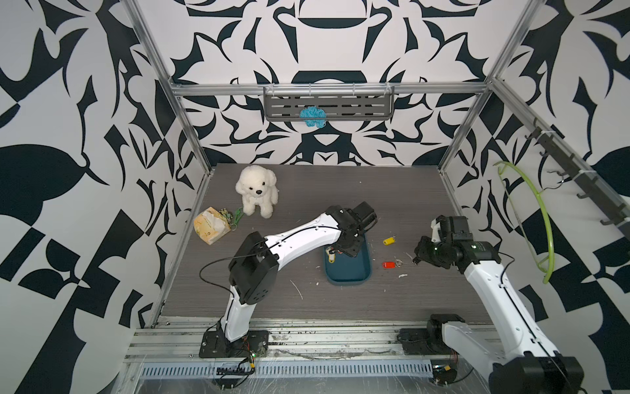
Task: Take the keys out of the storage box
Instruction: Pick up the key from the storage box.
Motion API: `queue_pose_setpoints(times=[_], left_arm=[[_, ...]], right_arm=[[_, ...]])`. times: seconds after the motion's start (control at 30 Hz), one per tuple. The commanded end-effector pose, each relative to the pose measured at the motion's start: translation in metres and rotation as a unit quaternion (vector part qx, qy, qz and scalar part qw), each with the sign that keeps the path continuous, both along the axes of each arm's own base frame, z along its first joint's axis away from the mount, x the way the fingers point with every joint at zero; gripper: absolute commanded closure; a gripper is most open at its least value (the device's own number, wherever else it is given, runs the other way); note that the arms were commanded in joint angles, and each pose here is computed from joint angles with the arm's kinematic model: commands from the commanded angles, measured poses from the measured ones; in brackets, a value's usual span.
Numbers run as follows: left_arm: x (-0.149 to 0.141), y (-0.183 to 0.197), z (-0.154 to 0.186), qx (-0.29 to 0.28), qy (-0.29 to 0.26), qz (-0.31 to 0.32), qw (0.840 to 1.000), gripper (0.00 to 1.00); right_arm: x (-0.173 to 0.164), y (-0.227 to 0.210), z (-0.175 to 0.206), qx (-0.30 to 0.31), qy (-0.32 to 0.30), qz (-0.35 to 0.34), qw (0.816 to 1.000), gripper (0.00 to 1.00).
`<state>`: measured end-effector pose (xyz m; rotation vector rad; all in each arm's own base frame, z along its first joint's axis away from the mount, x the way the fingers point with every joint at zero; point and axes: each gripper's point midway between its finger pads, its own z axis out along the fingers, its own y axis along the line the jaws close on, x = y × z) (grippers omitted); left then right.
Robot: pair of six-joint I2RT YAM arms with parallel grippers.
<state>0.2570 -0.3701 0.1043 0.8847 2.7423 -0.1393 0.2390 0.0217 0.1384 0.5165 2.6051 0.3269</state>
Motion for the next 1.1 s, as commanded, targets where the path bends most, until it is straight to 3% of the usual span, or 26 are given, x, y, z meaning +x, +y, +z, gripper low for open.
queue_pose_setpoints(times=[0.0,0.47,1.07], left_arm=[[-0.002,0.009,-0.01,0.038,0.02,-0.026,0.999,0.67],[0.026,0.029,-0.041,0.032,0.067,-0.006,0.997,0.67],[0.042,0.029,-0.062,0.051,0.081,-0.021,0.995,0.69]], right_arm=[[0.001,-0.001,0.002,-0.001,-0.008,0.0,1.0,0.73],[0.002,-0.001,0.0,-0.002,-0.005,0.0,1.0,0.73],[0.002,-0.001,-0.001,-0.001,-0.003,0.001,1.0,0.74]])
